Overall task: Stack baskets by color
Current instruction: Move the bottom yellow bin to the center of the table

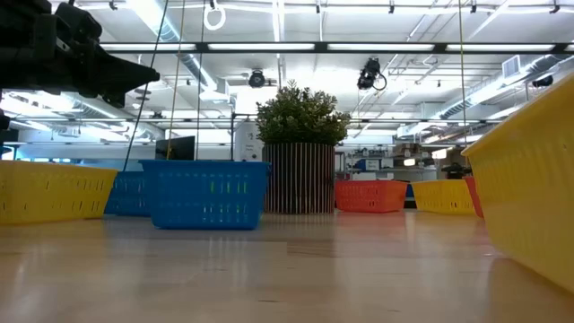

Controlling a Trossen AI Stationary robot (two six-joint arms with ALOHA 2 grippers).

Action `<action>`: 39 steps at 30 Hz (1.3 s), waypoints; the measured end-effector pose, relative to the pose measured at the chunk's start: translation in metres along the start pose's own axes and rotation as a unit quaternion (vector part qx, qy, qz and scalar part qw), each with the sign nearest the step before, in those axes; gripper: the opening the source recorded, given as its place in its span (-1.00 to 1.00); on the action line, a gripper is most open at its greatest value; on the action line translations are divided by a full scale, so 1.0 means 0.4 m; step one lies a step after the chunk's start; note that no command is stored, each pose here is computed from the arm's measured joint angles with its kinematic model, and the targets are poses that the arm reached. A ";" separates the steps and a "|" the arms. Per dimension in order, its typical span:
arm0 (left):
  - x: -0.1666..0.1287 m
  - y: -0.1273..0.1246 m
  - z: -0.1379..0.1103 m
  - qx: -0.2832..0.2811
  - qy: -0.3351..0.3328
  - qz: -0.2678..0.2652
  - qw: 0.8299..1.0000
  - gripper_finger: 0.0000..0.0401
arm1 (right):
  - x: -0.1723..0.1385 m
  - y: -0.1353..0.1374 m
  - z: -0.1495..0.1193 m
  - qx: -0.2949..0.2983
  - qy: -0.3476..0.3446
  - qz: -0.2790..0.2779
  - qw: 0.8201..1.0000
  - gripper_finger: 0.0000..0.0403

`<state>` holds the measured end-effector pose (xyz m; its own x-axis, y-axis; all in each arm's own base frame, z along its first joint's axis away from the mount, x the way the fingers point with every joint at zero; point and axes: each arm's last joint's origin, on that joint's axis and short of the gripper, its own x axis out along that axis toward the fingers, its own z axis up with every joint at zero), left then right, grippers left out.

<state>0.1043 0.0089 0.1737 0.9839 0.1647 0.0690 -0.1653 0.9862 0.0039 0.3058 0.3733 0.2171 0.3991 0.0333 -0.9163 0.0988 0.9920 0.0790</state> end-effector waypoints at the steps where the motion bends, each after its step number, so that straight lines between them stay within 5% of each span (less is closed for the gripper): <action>1: 0.000 0.000 0.000 0.000 0.000 0.000 1.000 -0.83 | 0.014 -0.001 0.000 0.001 0.006 -0.003 1.000 0.14; 8: 0.000 0.000 0.000 0.000 0.000 0.000 1.000 -0.80 | 0.082 -0.034 0.010 0.029 0.042 -0.051 0.997 0.14; 17: 0.000 0.000 0.001 0.000 -0.001 0.000 1.000 -0.84 | 0.137 -0.065 0.029 0.016 0.086 -0.061 0.994 -0.16; 25: 0.000 0.000 0.000 0.000 0.000 0.000 1.000 -0.80 | 0.126 -0.112 0.036 -0.055 0.122 -0.117 0.984 -0.91; 34: 0.000 0.000 0.000 0.000 -0.001 0.000 1.000 -0.84 | 0.129 -0.241 0.112 -0.202 0.170 -0.217 0.940 -0.95; 39: 0.000 0.000 0.000 0.000 -0.001 0.000 1.000 -0.81 | 0.151 -0.352 0.197 -0.223 0.186 -0.247 0.924 -0.95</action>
<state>0.1043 0.0088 0.1738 0.9839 0.1643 0.0706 -0.1650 0.9863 0.0037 0.3881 0.2261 0.1816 0.0560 -0.4800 -0.8755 -0.2344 0.8460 -0.4789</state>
